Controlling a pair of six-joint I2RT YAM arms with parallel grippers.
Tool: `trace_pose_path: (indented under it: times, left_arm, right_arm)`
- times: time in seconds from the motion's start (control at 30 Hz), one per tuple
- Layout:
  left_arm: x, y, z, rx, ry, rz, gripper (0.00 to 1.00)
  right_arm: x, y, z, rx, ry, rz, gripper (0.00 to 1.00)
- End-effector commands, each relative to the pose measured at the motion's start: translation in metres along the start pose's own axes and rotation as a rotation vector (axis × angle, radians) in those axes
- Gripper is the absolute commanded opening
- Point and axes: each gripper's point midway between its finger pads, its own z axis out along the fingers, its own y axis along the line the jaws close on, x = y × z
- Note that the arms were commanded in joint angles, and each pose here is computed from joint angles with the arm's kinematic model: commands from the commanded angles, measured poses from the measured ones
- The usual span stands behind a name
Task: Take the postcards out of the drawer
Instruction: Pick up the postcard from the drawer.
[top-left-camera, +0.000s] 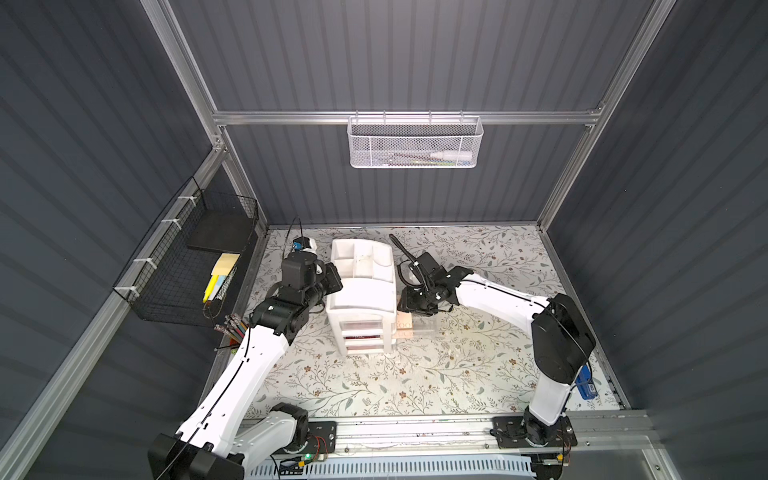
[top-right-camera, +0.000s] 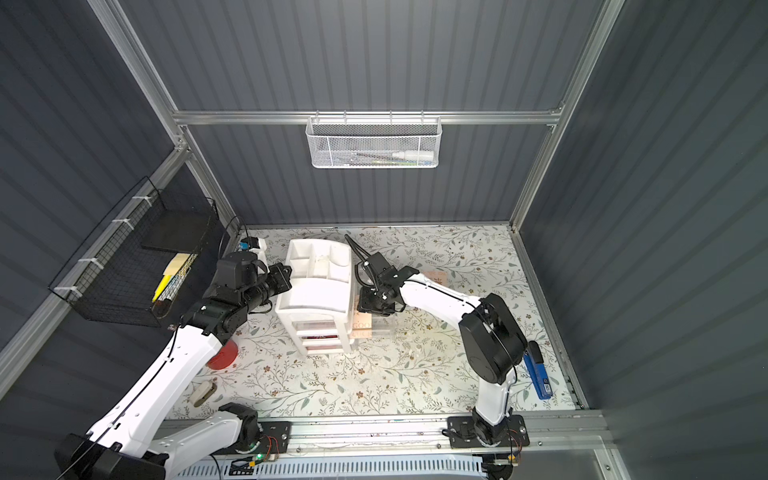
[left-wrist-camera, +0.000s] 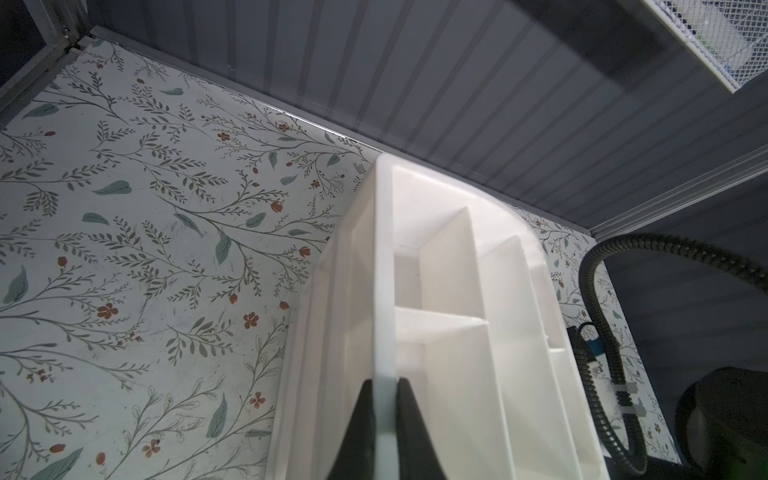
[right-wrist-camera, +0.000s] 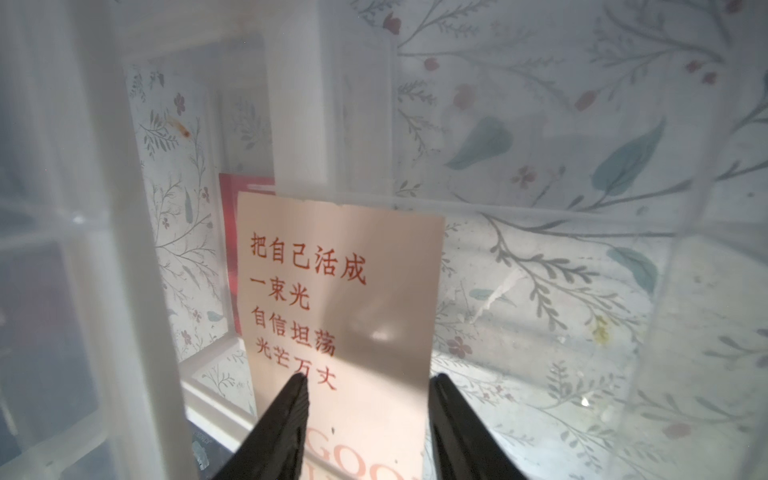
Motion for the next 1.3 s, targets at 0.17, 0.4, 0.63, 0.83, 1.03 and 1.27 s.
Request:
trace_pose_path:
  times: [0.17, 0.4, 0.63, 0.83, 1.03, 1.27]
  left_arm:
    - [0.017, 0.013, 0.011, -0.038, 0.053, 0.023, 0.00]
    - [0.017, 0.012, 0.012, -0.035, 0.056, 0.022, 0.00]
    - [0.018, 0.013, 0.012, -0.039, 0.058, 0.026, 0.00]
    - [0.017, 0.013, 0.012, -0.039, 0.056, 0.026, 0.00]
    - [0.017, 0.012, 0.012, -0.038, 0.058, 0.024, 0.00]
    - [0.017, 0.012, 0.012, -0.038, 0.057, 0.024, 0.00]
  right_arm:
    - [0.002, 0.014, -0.001, -0.077, 0.001, -0.004, 0.46]
    - [0.004, 0.020, -0.014, -0.105, -0.012, -0.010, 0.41]
    - [-0.001, 0.030, -0.023, -0.157, -0.053, -0.018, 0.36]
    - [0.003, 0.036, -0.025, -0.192, -0.031, -0.023, 0.28]
    - [0.003, 0.036, -0.026, -0.196, -0.033, -0.026, 0.20]
    - [0.002, 0.036, -0.028, -0.193, -0.043, -0.028, 0.15]
